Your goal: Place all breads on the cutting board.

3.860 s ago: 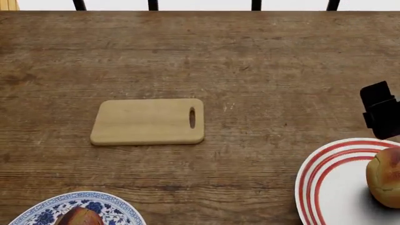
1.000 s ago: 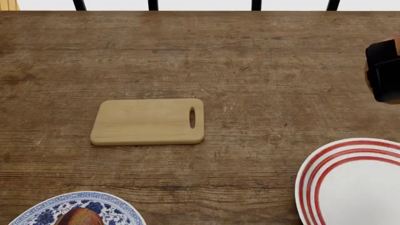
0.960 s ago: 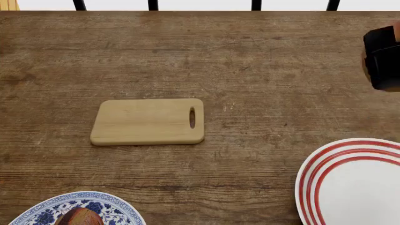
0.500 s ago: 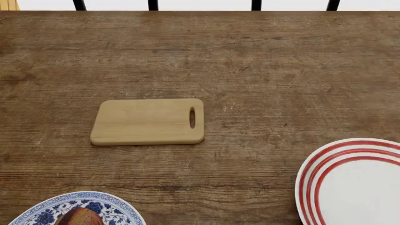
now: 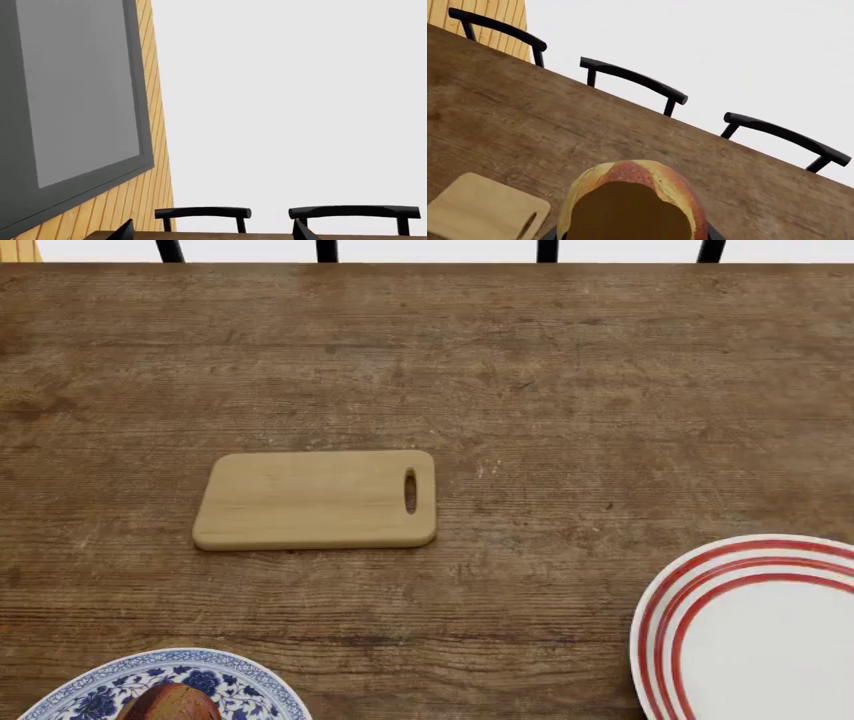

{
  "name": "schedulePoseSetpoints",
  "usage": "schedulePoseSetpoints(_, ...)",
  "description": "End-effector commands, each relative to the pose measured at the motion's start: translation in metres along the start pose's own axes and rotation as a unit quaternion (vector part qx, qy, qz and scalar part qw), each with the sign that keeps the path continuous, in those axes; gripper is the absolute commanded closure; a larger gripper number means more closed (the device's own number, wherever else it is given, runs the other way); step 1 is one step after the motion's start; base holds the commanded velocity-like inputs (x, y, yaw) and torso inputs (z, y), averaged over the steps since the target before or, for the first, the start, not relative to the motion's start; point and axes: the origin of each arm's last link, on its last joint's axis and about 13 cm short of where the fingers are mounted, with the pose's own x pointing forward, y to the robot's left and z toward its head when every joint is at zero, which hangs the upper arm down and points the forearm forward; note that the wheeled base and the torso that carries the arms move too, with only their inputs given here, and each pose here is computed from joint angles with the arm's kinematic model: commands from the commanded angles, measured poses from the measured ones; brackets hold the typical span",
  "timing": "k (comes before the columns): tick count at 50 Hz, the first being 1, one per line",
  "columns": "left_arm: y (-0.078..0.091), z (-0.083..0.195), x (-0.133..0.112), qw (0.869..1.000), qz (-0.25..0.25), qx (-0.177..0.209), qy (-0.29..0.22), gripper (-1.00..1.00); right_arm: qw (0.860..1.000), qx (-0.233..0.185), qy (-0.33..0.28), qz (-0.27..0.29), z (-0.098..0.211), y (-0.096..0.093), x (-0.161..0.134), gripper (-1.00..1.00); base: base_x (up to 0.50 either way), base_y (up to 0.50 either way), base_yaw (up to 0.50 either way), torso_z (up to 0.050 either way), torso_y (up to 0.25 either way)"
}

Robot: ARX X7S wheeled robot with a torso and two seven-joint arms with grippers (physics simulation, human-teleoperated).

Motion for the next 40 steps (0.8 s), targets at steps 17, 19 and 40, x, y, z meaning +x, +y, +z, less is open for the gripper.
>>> schedulePoseSetpoints(17,0.013,0.02,0.026,0.999,-0.024,-0.024,0.014,-1.0,0.997,-0.02,-0.039,0.063,0.025,0.022,-0.004,1.0,0.0,0.0,0.0,0.0,-0.009)
schedulePoseSetpoints(19,0.013,0.019,0.027,0.999,-0.023,-0.026,0.012,-1.0,0.997,-0.019,-0.038,0.063,0.024,0.022,-0.003,1.0,0.0,0.0,0.0,0.0,-0.087)
schedulePoseSetpoints(40,0.012,0.026,0.027,1.0,-0.023,-0.012,0.005,-1.0,0.997,-0.019,-0.029,0.067,0.018,0.021,0.005,1.0,0.0,0.0,0.0,0.0,-0.136)
